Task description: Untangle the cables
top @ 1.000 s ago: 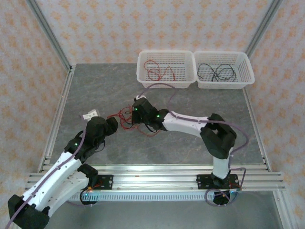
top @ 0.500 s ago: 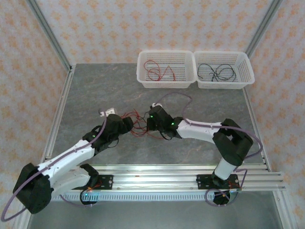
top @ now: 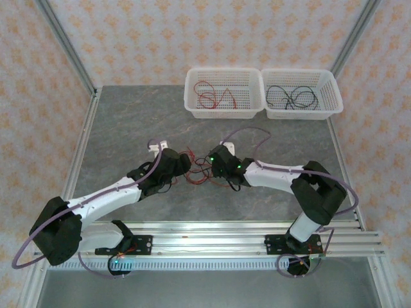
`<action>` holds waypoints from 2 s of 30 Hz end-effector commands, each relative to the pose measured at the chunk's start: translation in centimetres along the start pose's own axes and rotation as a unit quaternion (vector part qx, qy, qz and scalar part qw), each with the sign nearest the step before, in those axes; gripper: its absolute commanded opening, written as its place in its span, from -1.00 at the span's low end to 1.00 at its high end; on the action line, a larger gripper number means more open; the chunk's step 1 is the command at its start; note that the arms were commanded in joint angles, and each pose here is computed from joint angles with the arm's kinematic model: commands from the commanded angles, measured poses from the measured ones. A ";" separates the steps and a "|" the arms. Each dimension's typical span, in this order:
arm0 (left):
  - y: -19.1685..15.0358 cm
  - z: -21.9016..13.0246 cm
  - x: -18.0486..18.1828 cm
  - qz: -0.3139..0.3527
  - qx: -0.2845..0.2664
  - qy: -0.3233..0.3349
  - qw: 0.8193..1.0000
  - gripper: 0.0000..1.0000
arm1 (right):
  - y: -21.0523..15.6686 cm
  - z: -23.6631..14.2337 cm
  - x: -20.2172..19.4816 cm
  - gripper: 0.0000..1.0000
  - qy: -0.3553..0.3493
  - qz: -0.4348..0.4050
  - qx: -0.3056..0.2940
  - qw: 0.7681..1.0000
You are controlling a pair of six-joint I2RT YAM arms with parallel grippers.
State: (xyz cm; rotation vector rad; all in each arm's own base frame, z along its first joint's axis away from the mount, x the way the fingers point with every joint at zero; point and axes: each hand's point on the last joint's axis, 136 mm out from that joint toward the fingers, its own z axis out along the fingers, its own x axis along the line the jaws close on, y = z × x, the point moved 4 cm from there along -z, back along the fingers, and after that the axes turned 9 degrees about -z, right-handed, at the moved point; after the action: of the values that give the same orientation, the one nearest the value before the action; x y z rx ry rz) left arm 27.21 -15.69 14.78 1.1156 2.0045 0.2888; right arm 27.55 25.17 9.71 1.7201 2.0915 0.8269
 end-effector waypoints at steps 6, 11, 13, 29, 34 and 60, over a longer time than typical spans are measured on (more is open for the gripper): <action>2.7 -0.7 -3.0 0.018 -0.042 -0.005 0.999 0.52 | 2.3 -3.2 0.7 -0.08 0.025 -0.023 -0.021 0.999; 3.7 -2.1 -3.1 0.020 -0.058 -0.001 0.998 0.52 | 3.6 -3.1 3.6 -0.07 0.061 -0.092 -0.016 0.994; 4.3 -3.1 -2.8 0.015 -0.069 -0.002 0.997 0.52 | 4.1 -2.9 5.0 -0.07 0.081 -0.125 -0.016 0.989; 7.6 -12.1 1.6 -0.016 -0.150 0.010 0.988 0.56 | 6.7 2.4 9.4 -0.08 0.057 -0.407 -0.035 0.911; 7.2 -11.9 2.0 -0.022 -0.143 0.006 0.989 0.55 | 6.5 4.5 10.5 -0.13 0.058 -0.435 -0.014 0.899; 3.8 -7.8 2.5 -0.016 -0.082 0.003 0.996 0.56 | 12.7 -3.7 10.6 -0.96 0.144 -0.176 -0.153 0.962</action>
State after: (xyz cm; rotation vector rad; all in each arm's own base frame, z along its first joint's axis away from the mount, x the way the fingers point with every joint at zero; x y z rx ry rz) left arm 22.68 -9.51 21.41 0.9793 1.9663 0.4724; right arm 32.63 36.84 17.67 0.8869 2.3644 1.0160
